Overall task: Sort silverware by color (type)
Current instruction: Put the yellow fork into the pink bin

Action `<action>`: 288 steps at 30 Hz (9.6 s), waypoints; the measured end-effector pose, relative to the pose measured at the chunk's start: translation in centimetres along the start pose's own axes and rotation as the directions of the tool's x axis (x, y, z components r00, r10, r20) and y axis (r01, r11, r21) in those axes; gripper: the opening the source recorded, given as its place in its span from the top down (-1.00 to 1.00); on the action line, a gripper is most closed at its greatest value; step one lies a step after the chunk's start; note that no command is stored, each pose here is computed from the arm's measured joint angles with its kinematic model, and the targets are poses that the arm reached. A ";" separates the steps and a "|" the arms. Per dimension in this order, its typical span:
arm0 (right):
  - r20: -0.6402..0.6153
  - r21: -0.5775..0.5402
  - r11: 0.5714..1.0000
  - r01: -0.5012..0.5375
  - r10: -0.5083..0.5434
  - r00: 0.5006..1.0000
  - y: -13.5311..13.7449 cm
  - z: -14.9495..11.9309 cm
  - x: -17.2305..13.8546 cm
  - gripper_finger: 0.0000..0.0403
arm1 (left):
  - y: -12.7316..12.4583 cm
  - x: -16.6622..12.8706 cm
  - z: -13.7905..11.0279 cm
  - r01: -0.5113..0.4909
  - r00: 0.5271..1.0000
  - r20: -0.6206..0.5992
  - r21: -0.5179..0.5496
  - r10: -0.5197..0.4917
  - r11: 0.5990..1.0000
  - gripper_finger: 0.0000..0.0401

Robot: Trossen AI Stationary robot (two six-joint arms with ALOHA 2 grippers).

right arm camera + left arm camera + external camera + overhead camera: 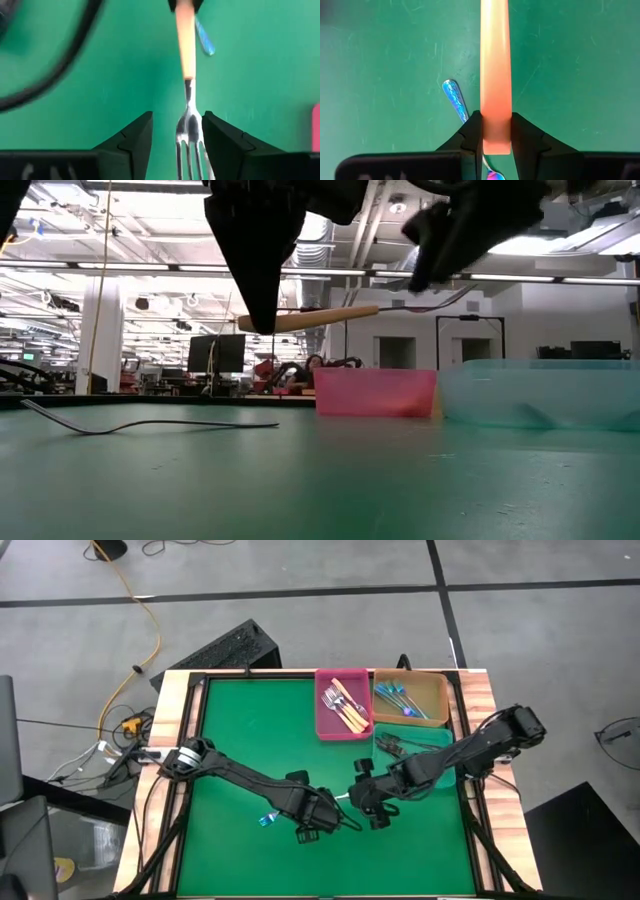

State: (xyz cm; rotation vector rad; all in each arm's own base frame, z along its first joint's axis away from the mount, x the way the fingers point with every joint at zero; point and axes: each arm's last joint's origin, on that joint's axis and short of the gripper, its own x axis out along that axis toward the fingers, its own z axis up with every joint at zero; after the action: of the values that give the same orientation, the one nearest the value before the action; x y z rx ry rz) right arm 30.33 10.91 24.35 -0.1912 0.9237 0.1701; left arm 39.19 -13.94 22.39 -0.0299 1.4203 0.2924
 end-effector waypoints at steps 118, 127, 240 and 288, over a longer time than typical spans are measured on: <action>0.675 0.201 0.966 0.164 -0.258 0.691 5.8 8.5 -28.9 -0.10 | 4.2 -26.5 0.3 -0.086 0.394 0.913 0.146 -0.101 0.986 0.74; 0.669 0.161 0.974 0.162 -0.228 0.707 5.2 9.7 -27.4 -0.10 | 6.3 -29.7 -7.1 -0.066 0.488 0.870 0.109 -0.064 0.992 0.74; -0.025 0.665 0.681 0.305 -0.388 0.921 -26.6 -1.6 -3.6 0.57 | 19.0 -13.0 -17.7 0.388 0.420 0.898 -0.310 0.132 0.868 0.07; -0.310 0.788 0.548 0.280 -0.038 0.950 -28.4 -7.4 6.4 0.57 | 23.4 -12.1 -17.1 0.462 0.453 0.891 -0.262 0.028 0.847 0.07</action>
State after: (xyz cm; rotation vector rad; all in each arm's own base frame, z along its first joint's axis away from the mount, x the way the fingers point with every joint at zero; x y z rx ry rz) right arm 34.80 -17.98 17.42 0.6146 1.1545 -0.4979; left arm 16.13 3.06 35.07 -0.4291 0.2398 0.3542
